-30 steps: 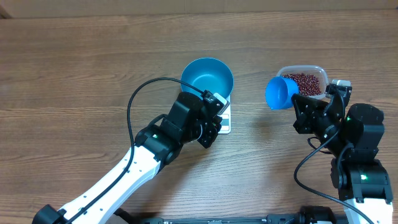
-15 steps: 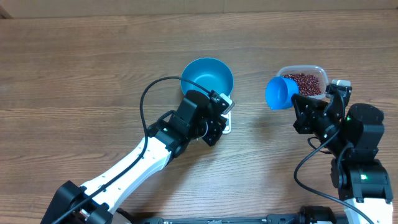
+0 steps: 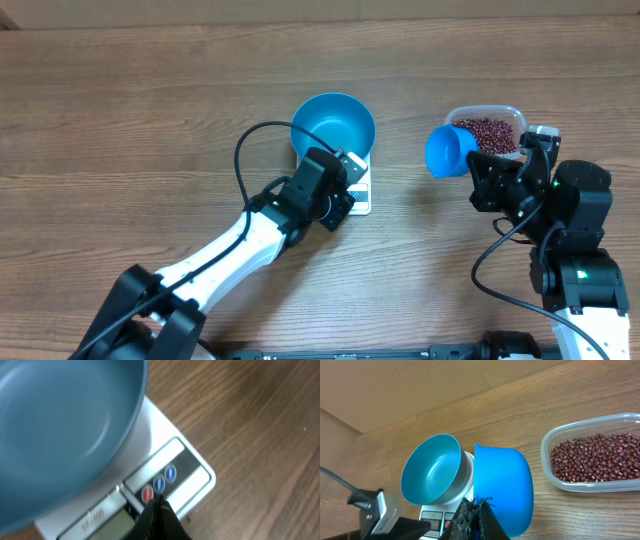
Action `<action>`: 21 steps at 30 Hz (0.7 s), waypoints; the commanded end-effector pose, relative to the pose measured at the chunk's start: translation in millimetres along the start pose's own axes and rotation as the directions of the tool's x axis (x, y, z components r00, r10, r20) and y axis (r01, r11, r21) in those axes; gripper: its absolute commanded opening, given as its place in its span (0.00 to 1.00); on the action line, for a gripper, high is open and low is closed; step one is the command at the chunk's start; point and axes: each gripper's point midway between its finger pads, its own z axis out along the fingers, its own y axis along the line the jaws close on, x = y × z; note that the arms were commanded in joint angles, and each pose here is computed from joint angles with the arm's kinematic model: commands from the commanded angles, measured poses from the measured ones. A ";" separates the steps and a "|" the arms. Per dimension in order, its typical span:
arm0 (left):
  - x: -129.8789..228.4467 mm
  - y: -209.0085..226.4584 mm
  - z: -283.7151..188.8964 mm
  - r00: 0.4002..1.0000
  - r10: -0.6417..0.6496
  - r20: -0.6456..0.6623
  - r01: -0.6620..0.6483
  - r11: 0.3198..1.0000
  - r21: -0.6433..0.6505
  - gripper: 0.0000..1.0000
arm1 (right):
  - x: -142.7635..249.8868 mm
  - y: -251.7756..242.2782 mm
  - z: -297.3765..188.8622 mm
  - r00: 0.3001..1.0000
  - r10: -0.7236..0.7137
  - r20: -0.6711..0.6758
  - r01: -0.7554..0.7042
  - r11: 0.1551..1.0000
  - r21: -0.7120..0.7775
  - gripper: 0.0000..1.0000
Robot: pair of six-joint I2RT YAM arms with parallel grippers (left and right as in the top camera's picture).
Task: Scoop item into bowl and weigh 150g on scale
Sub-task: 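Lower left gripper to the scale's button panel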
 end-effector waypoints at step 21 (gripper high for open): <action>17.2 6.8 33.0 0.999 0.025 -0.047 -0.027 0.998 -0.050 0.04 | -9.3 1.5 -3.7 1.000 -0.011 0.024 0.011 1.000 0.006 0.04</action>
